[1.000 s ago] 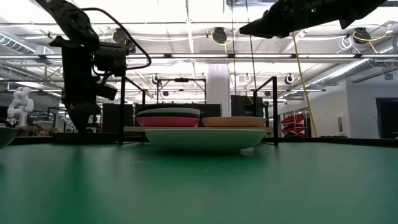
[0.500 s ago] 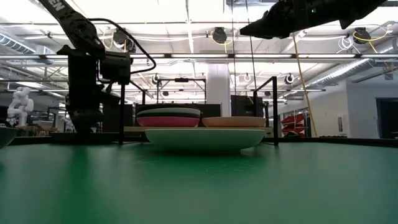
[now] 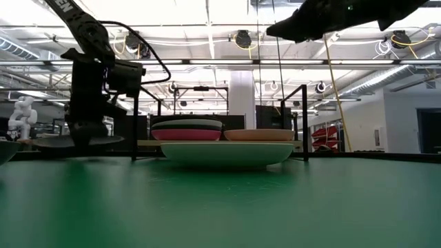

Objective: Place and stack plates onto a shelf
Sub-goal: Stack the top black plate on top of the light pink plate on the shelf

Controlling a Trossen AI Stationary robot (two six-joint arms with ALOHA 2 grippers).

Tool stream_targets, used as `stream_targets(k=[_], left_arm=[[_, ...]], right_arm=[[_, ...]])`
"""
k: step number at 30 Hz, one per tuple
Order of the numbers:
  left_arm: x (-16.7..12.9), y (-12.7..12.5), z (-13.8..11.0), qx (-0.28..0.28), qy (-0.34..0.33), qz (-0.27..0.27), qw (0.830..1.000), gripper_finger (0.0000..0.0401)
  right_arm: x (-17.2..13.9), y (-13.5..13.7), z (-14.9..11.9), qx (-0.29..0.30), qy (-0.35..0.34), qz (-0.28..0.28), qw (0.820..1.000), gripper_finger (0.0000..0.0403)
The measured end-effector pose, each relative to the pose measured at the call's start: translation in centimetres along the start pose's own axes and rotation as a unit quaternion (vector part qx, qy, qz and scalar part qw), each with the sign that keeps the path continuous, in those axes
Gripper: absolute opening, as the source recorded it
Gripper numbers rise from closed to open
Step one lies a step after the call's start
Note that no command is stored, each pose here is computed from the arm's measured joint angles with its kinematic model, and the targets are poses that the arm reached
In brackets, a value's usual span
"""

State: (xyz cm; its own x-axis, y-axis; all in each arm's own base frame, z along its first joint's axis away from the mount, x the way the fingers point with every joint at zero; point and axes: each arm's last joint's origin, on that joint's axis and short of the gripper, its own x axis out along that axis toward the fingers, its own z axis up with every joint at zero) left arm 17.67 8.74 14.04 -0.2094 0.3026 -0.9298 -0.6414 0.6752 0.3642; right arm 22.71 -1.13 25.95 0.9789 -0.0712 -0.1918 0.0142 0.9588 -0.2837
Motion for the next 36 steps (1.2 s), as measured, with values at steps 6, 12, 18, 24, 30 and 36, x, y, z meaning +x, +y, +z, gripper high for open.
stream_targets(k=[6, 12, 18, 24, 30, 36], left_arm=[[-2.5, -0.5, -1.0, -0.013, 0.041, -0.002, 0.999, 0.001], [-7.7, -0.6, -1.5, -0.047, -0.012, 0.006, 0.999, 0.001], [-13.2, 0.4, -1.7, -0.096, -0.096, 0.069, 0.988, 0.001], [-18.3, 1.2, 0.1, -0.063, -0.24, 0.09, 0.965, 0.001], [-22.1, 0.3, 4.0, 0.064, -0.407, 0.079, 0.908, 0.001], [-23.3, -1.0, 8.1, 0.155, -0.512, 0.055, 0.843, 0.001]], right_arm=[[-0.1, 1.3, 0.4, -0.012, -0.009, 0.027, 1.0, 0.0077], [-0.2, 2.1, 0.6, -0.019, -0.015, 0.046, 0.999, 0.0077], [-0.2, 2.7, 0.6, -0.034, -0.011, 0.06, 0.998, 0.0077], [-0.3, 3.1, 0.7, -0.039, -0.012, 0.067, 0.997, 0.0077], [-1.7, 2.7, 1.8, -0.017, -0.045, 0.063, 0.997, 0.0077], [-4.0, 2.0, 3.2, 0.001, -0.094, 0.048, 0.994, 0.0077]])
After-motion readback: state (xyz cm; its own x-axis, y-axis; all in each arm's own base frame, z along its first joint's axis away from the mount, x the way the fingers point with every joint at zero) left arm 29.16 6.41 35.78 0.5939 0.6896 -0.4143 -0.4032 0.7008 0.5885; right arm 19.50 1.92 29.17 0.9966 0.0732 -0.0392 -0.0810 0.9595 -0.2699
